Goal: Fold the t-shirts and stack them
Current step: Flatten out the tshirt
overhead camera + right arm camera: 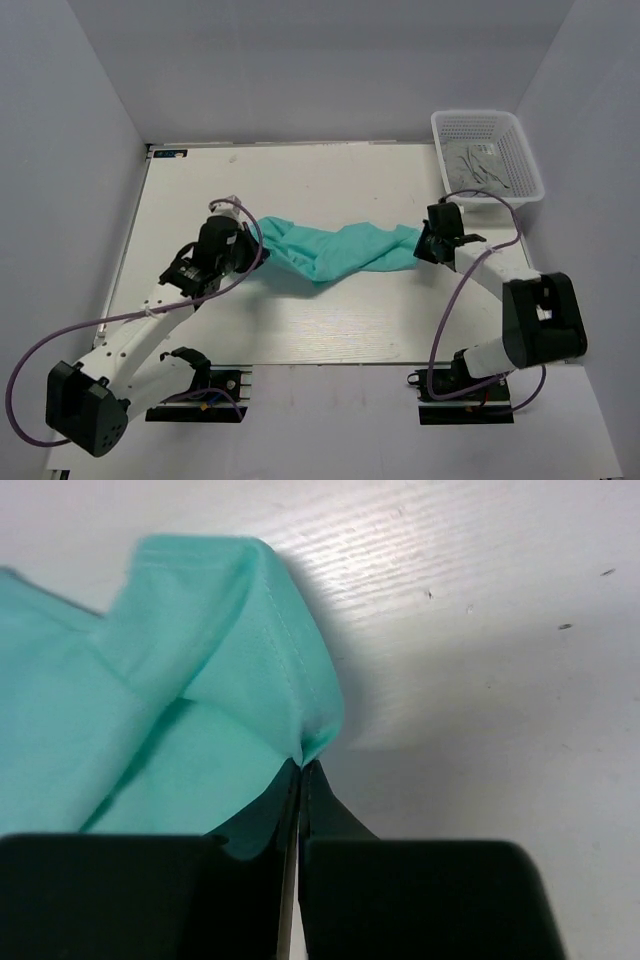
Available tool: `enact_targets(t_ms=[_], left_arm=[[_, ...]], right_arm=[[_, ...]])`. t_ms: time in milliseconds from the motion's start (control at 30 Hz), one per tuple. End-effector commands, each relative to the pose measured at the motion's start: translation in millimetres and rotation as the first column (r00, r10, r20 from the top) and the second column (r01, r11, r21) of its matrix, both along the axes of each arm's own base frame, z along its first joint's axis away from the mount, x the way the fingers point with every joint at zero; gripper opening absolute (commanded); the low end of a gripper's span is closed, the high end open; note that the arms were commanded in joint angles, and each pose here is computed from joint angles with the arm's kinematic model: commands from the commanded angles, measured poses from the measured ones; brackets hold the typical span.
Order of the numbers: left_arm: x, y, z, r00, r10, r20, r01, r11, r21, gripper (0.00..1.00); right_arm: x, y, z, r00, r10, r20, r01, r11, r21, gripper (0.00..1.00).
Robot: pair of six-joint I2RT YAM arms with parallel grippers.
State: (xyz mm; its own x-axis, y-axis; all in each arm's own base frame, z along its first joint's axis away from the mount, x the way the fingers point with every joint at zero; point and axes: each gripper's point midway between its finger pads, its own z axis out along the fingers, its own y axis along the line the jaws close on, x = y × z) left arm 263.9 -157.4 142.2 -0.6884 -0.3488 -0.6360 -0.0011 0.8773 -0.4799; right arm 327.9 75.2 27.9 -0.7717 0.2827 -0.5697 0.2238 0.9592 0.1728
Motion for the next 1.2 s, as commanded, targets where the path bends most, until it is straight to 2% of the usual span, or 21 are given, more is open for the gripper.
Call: enact_targets(t_ms=[0,100,133,167,200,267,300,433,533,667,800,900,933,1000,1033,1100,1167], left_arm=[[11.8,-12.3,86.6,0.978,-0.037,0.205,0.056,0.995,-0.086,0.00],[15.1,-0.7,143.2,0.944,0.042,0.328,0.002,0.991,-0.133,0.00],[18.9,9.2,168.6,0.920,0.106,0.378,-0.050,0.987,-0.155,0.00],[20.8,16.2,179.6,0.908,0.142,0.395,-0.086,0.984,-0.156,0.00],[19.1,27.2,209.8,0.879,0.202,0.432,-0.127,0.972,-0.197,0.00],[18.4,44.0,227.5,0.852,0.271,0.449,-0.202,0.960,-0.195,0.00],[13.0,49.5,254.9,0.820,0.296,0.489,-0.203,0.951,-0.233,0.00],[-2.7,73.8,295.4,0.767,0.363,0.529,-0.266,0.930,-0.253,0.00],[-26.3,86.3,323.5,0.722,0.379,0.579,-0.245,0.923,-0.298,0.00],[-59.5,98.4,352.1,0.674,0.389,0.628,-0.190,0.913,-0.361,0.00],[-83.8,94.2,365.9,0.668,0.346,0.659,-0.094,0.918,-0.386,0.00],[-84.2,93.0,362.4,0.671,0.344,0.657,-0.087,0.916,-0.392,0.00],[-80.5,91.1,360.6,0.677,0.341,0.652,-0.090,0.918,-0.386,0.00],[-57.1,75.0,337.1,0.739,0.302,0.602,-0.101,0.934,-0.344,0.00],[-45.4,69.2,321.7,0.765,0.289,0.576,-0.116,0.941,-0.319,0.00],[-14.0,56.4,287.1,0.818,0.275,0.505,-0.165,0.953,-0.252,0.00],[13.0,49.3,242.1,0.863,0.274,0.424,-0.222,0.960,-0.168,0.00]], right_arm=[[15.3,7.2,79.1,0.981,0.030,0.190,-0.038,0.998,0.040,0.00],[14.4,2.9,149.2,0.935,0.023,0.353,-0.043,0.998,0.048,0.00],[8.4,-1.5,185.6,0.903,0.003,0.430,-0.033,0.997,0.063,0.00],[7.9,-6.6,209.0,0.881,-0.011,0.473,-0.018,0.998,0.056,0.00],[5.0,-9.9,219.7,0.870,-0.013,0.492,-0.010,0.999,0.045,0.00],[-6.9,-21.6,275.4,0.805,-0.044,0.592,0.020,0.999,0.047,0.00],[-10.2,-28.4,287.5,0.788,-0.048,0.614,0.042,0.999,0.024,0.00],[-40.8,-46.5,361.6,0.685,-0.072,0.725,0.081,0.996,0.022,0.00],[-72.1,-58.4,405.6,0.601,-0.103,0.792,0.101,0.993,0.053,0.00],[-118.4,-57.1,466.3,0.475,-0.051,0.879,0.015,0.999,0.050,0.00],[-138.9,-52.0,487.9,0.433,-0.019,0.901,-0.043,0.998,0.041,0.00],[-136.1,-48.3,483.7,0.443,-0.006,0.896,-0.059,0.998,0.036,0.00],[-124.8,-45.6,468.2,0.481,-0.001,0.876,-0.057,0.998,0.033,0.00],[-109.1,-43.4,448.3,0.529,-0.015,0.848,-0.044,0.998,0.045,0.00],[-89.5,-39.1,425.1,0.588,-0.004,0.809,-0.038,0.999,0.033,0.00],[-66.7,-34.2,399.9,0.648,-0.016,0.762,-0.025,0.999,0.043,0.00],[-29.4,-24.0,341.6,0.751,-0.002,0.660,-0.021,0.999,0.027,0.00]])
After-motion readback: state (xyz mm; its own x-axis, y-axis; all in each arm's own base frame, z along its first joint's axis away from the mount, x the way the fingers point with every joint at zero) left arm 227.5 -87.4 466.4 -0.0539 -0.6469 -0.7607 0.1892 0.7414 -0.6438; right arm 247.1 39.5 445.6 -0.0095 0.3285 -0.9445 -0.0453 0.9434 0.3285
